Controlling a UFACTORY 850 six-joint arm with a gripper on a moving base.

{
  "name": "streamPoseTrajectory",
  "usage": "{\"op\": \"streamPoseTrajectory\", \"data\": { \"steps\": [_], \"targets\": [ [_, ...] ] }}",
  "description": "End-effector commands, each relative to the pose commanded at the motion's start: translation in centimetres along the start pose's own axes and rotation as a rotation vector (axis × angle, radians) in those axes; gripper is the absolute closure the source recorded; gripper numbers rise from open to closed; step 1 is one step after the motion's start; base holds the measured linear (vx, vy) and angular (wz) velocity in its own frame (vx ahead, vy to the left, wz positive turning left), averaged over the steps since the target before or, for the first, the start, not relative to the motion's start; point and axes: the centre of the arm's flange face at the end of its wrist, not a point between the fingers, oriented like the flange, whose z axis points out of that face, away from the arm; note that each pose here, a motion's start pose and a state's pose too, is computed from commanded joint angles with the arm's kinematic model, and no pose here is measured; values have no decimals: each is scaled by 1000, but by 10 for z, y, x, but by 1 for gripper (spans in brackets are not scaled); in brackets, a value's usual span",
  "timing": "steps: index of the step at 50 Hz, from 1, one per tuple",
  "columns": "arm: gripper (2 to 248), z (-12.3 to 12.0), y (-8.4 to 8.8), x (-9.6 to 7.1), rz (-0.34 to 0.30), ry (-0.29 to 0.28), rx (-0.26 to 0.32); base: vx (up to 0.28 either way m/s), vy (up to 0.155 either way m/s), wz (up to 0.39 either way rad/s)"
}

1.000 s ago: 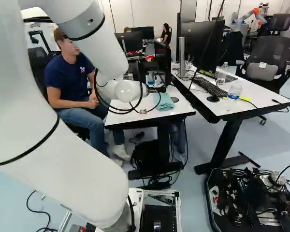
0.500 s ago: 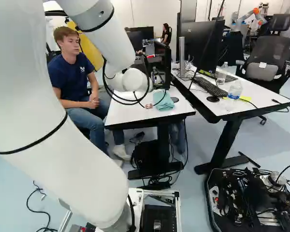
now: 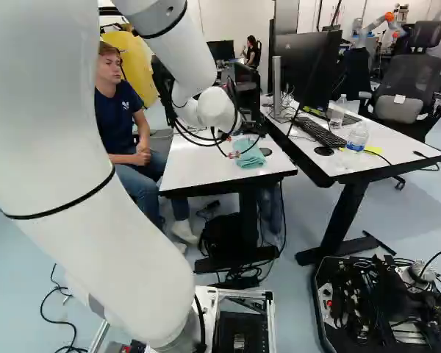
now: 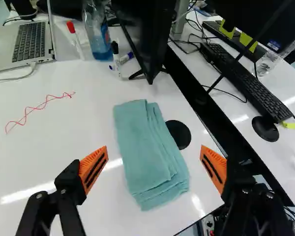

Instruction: Clean the table with the green towel

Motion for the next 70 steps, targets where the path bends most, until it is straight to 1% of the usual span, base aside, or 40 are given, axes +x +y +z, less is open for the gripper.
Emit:
{"op": "streamPoseTrajectory", "data": {
  "steps": [21, 32, 43, 49, 59, 70],
  "targets": [
    [3, 11, 9, 25, 0, -127, -12, 0, 0, 0],
    [3, 14, 9, 38, -5, -190, -12, 0, 0, 0],
    [3, 17, 8, 52, -12, -242, -11, 0, 0, 0],
    [3, 22, 7, 60, -15, -253, -9, 0, 0, 0],
    [3, 31, 6, 68, -19, -253, -7, 0, 0, 0],
    [3, 44, 5, 66, -20, -269, -4, 0, 0, 0]
  ]
}}
